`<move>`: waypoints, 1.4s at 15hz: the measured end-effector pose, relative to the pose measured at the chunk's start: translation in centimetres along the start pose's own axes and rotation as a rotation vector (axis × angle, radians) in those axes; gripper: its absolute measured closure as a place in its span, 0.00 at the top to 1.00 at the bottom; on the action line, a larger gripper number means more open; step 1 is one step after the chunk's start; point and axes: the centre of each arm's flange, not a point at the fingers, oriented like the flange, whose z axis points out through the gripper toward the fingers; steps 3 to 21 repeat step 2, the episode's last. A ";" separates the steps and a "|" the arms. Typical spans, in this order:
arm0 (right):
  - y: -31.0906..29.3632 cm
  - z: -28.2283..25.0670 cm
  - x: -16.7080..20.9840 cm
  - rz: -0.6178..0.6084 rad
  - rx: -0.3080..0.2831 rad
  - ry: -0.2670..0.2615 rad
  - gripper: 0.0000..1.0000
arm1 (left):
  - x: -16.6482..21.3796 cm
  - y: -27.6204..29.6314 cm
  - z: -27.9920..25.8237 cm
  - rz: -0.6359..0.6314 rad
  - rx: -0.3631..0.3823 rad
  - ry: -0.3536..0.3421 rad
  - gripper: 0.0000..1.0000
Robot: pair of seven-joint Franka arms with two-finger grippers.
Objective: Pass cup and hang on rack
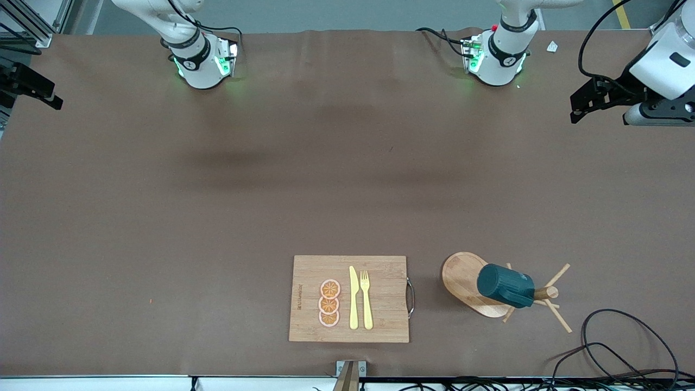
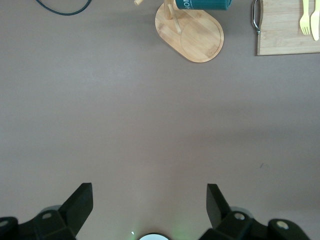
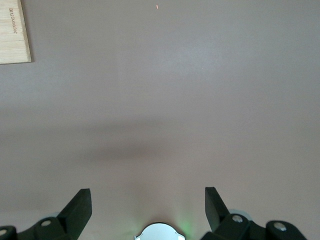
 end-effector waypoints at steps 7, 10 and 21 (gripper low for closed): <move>0.0 0.0 0.0 0.000 0.000 0.000 1.00 | 0.0 0.0 -0.2 0.000 -0.001 0.007 1.00; 0.0 0.0 0.0 0.000 0.000 0.000 1.00 | 0.0 0.0 -0.2 0.000 -0.001 0.007 1.00; 0.0 0.0 0.0 0.000 0.000 0.000 1.00 | 0.0 0.0 -0.2 0.000 -0.001 0.007 1.00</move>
